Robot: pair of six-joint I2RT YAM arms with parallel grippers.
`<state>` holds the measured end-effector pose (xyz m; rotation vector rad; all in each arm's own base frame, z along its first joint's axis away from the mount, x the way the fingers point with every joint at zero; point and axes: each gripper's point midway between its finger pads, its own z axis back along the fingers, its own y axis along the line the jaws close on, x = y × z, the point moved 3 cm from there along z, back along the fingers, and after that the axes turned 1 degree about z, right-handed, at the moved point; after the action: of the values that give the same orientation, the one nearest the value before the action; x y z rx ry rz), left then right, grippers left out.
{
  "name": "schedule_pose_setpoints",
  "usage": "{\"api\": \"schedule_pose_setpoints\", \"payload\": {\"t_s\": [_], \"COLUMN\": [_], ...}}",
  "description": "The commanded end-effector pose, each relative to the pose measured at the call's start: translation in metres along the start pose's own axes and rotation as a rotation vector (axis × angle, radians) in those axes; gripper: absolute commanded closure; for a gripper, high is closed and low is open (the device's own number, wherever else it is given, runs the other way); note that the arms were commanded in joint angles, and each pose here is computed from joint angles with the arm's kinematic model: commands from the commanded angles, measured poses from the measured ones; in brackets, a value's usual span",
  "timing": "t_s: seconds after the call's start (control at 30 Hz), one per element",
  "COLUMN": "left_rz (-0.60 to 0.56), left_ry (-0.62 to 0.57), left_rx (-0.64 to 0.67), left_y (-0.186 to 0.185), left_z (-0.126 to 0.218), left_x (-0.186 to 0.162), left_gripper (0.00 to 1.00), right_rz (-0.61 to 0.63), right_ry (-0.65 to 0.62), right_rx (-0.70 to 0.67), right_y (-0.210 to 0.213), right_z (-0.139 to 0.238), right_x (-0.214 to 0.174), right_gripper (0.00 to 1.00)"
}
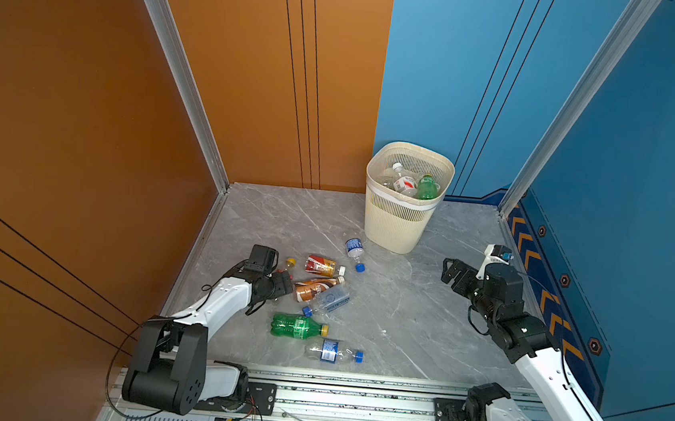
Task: Put the plastic bottles in the bin
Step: 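Withdraw the right gripper while the left gripper reaches for the red-labelled bottle, then close the left gripper around the red-labelled yellow-capped bottle and lift it, then carry the red-labelled bottle with the left gripper over the wastebasket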
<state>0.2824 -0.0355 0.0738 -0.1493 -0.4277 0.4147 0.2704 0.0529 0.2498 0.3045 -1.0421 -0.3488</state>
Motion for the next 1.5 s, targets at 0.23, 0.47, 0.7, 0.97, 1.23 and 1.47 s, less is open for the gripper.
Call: {"api": "schedule_pose_setpoints", "payload": {"t_s": [0.23,0.47,0.7,0.97,1.23,1.47], "left_rz": [-0.016,-0.014,-0.007,-0.004,-0.074,-0.205], "left_ry": [0.004,0.015,-0.008,-0.159,-0.360,-0.493], "left_rx": [0.030,0.017,-0.002,-0.135,-0.369,-0.516], "left_y": [-0.007,-0.012,-0.016,-0.038,-0.095,-0.174], "left_z": [-0.015,-0.017,-0.006,0.051,0.143,0.207], "left_x": [0.025,0.031,0.036,0.062,0.096,0.121], "left_gripper": [0.22,0.35,0.47,0.58,0.62,0.63], "right_rz": [-0.008,-0.012,-0.014,-0.016,-0.020,-0.025], "right_ry": [-0.037,-0.034,-0.034,-0.030,-0.032,-0.027], "right_rx": [-0.005,0.003,0.004,0.009,0.014,0.024], "right_y": [-0.002,0.000,0.000,0.001,0.001,0.001], "right_z": [0.009,0.006,0.004,0.002,0.002,0.001], "right_x": [0.011,0.011,0.011,0.010,0.010,0.008], "right_gripper": [0.00,0.00,0.00,0.00,0.00,0.00]}}
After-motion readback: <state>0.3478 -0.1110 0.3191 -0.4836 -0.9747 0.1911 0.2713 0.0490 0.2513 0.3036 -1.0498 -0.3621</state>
